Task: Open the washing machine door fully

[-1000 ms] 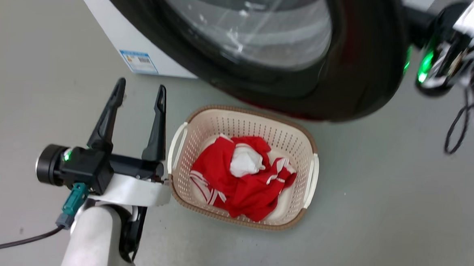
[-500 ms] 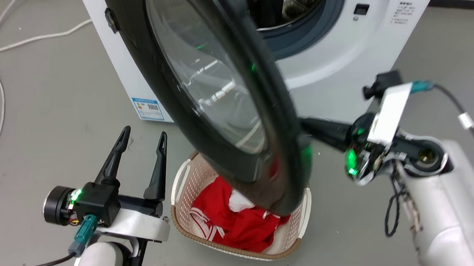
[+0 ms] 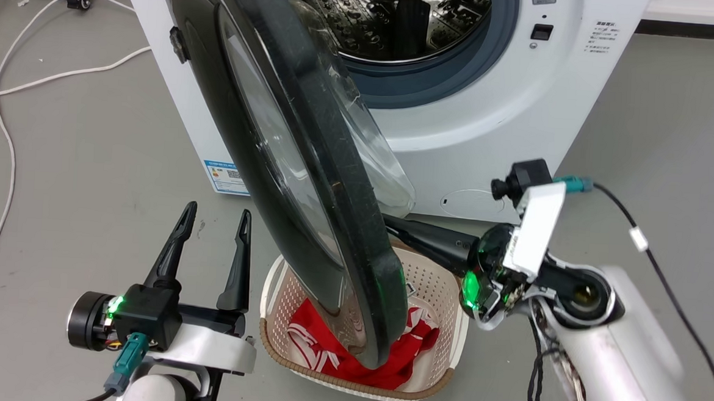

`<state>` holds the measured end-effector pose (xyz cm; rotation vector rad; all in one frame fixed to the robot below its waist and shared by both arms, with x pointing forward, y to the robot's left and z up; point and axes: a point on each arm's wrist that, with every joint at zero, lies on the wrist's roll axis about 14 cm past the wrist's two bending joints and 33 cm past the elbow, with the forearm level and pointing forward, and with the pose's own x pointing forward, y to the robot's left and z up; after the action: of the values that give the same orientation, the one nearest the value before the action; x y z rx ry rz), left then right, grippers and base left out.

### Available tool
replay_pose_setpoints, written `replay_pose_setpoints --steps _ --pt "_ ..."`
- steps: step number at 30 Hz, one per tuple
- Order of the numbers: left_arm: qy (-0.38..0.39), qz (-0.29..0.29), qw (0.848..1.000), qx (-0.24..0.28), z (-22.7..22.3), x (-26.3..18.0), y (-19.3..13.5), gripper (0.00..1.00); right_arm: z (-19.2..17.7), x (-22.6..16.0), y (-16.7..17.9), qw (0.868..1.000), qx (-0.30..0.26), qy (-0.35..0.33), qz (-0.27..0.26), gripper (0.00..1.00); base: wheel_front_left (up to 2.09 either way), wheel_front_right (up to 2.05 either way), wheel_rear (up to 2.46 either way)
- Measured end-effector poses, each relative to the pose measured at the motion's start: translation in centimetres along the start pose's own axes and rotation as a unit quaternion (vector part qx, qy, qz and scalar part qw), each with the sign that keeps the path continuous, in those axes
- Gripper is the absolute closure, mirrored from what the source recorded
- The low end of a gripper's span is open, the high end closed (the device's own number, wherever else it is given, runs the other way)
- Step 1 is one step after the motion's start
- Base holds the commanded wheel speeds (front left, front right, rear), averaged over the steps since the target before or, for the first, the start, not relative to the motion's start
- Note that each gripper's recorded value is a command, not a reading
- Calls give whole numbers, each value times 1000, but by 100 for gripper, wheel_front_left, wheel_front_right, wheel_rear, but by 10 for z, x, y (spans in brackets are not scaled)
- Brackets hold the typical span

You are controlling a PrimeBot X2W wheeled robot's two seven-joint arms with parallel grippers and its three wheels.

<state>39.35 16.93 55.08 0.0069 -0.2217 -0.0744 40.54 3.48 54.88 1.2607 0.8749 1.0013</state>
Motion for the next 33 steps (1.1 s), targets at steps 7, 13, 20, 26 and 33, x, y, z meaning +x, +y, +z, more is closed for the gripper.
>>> replay_pose_setpoints --steps 7,13,20,26,33 --pt "-1 -4 1000 -6 1 1 -4 0 31 -33 1 986 22 -163 30 85 0 0 0" --pt "-5 -7 1000 -9 3 2 -7 0 55 -87 -12 945 34 -325 22 0 0 0 0" --pt "-10 -7 1000 -12 6 3 -8 0 69 -151 -21 870 -46 -490 -43 0 0 0 0" --pt "-15 -7 1000 -11 10 2 -8 0 68 -177 -13 807 -196 -545 -116 0 0 0 0" --pt "-15 -2 1000 -10 12 -4 -7 0 67 -194 10 698 -446 -515 -221 0 0 0 0"
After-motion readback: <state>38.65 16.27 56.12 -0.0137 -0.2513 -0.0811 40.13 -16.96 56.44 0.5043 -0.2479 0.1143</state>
